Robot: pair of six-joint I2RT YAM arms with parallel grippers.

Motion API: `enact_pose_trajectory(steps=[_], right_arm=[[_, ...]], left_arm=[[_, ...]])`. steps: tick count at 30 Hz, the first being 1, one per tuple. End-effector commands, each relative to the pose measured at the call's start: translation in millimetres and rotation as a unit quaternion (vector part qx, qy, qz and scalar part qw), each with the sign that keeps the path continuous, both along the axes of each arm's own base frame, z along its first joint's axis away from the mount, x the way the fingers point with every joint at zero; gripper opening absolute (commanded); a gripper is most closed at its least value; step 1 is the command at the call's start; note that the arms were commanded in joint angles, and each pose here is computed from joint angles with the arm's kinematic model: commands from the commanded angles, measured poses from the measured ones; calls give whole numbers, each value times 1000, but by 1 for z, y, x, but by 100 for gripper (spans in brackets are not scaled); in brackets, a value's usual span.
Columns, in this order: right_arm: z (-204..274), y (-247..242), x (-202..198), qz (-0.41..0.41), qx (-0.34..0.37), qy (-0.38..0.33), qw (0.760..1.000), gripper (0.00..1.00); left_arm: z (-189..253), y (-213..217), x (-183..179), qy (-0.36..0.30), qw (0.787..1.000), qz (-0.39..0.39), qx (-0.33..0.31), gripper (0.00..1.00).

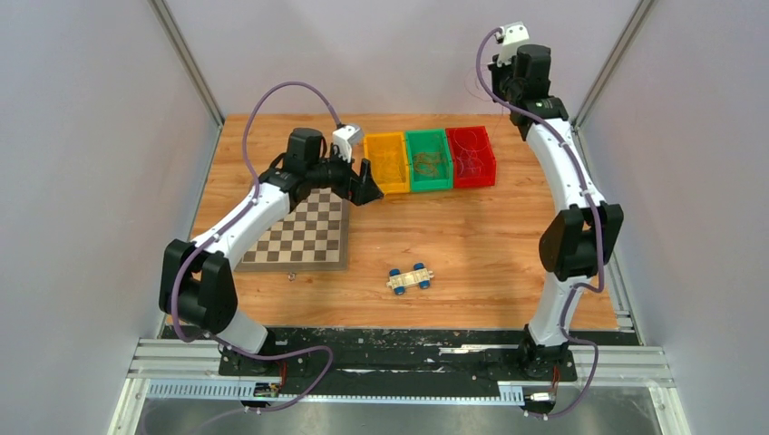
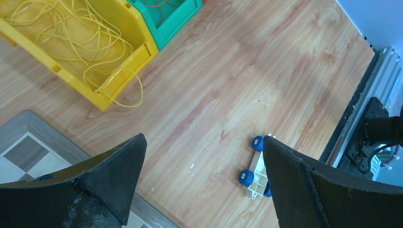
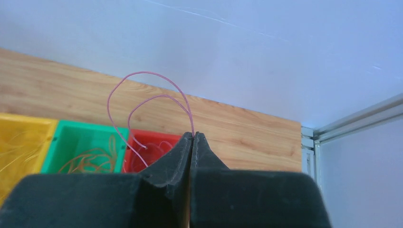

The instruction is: Untangle the cables

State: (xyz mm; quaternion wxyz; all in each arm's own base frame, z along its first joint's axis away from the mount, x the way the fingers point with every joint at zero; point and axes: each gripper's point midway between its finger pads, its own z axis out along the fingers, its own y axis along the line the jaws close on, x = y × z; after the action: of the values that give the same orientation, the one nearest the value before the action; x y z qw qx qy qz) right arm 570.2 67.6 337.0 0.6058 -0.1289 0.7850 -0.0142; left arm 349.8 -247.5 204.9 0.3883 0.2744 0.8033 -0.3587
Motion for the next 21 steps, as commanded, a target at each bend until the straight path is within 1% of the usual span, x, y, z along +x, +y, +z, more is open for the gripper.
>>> enact_pose_trajectory(steps=[1,4,7,10,13,17,21], right_arm=[[9,-23,40,-92,-6,-62,994,0],[-20,-30,54,-118,-14,-51,992,0],[-54,-25,58,-113,-11,-26,993,0],[-94,-15,51,-97,-6,15,995,0],[-125,-6,41,-86,-11,51,995,0],[-170,-6,31,-91,-23,98,991,0],[-207,-4,29,-88,-33,131,987,0]], left_arm=[[14,0,19,-11,1000,18,-5,100],[10,2,23,-8,1000,24,-2,100],[5,6,29,-3,1000,31,2,100],[2,8,33,6,999,35,2,100],[-1,11,37,12,999,40,2,100],[-3,11,40,16,999,41,0,100],[-5,9,42,22,999,41,-4,100]])
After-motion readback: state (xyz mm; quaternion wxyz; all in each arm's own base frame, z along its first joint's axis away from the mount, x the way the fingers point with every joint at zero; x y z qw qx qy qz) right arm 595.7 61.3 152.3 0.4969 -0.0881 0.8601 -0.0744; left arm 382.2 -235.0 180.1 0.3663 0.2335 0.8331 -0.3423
